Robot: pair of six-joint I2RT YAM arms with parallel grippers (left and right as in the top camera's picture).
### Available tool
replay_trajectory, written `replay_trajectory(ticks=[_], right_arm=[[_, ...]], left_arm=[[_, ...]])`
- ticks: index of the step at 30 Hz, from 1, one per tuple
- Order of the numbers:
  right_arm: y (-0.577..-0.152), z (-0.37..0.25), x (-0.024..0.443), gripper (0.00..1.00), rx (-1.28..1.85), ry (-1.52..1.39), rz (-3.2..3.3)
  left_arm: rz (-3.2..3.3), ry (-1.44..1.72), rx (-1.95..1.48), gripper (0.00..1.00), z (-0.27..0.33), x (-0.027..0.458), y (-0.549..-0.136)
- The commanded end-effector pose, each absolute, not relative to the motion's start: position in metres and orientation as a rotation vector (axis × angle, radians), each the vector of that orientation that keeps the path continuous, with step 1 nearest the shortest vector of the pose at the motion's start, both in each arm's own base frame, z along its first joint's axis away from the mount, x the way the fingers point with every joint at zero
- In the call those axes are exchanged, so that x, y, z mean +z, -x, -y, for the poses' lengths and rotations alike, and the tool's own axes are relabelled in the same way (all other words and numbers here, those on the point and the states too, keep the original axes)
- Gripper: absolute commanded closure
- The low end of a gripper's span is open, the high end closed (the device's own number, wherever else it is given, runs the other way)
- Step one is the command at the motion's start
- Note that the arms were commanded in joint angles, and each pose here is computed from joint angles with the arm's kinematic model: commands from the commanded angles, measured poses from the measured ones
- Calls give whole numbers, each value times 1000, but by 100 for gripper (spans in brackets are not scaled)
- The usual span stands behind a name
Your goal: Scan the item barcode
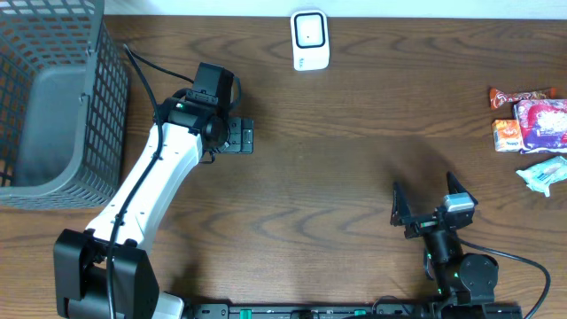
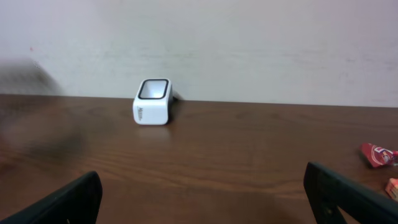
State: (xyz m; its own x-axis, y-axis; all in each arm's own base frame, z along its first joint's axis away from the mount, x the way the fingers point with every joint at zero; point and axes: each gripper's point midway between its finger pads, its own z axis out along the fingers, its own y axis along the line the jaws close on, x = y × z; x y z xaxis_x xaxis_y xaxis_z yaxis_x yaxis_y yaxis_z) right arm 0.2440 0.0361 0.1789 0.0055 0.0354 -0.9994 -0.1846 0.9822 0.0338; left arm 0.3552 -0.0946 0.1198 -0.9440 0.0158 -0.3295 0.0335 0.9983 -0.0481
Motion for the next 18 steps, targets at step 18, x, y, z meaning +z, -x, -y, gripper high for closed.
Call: replay_trajectory(ticks=[18], right_arm=[[-245, -25, 157, 1, 116, 81, -1641]], left_arm=[[-2806, -54, -53, 2, 93, 119, -356]])
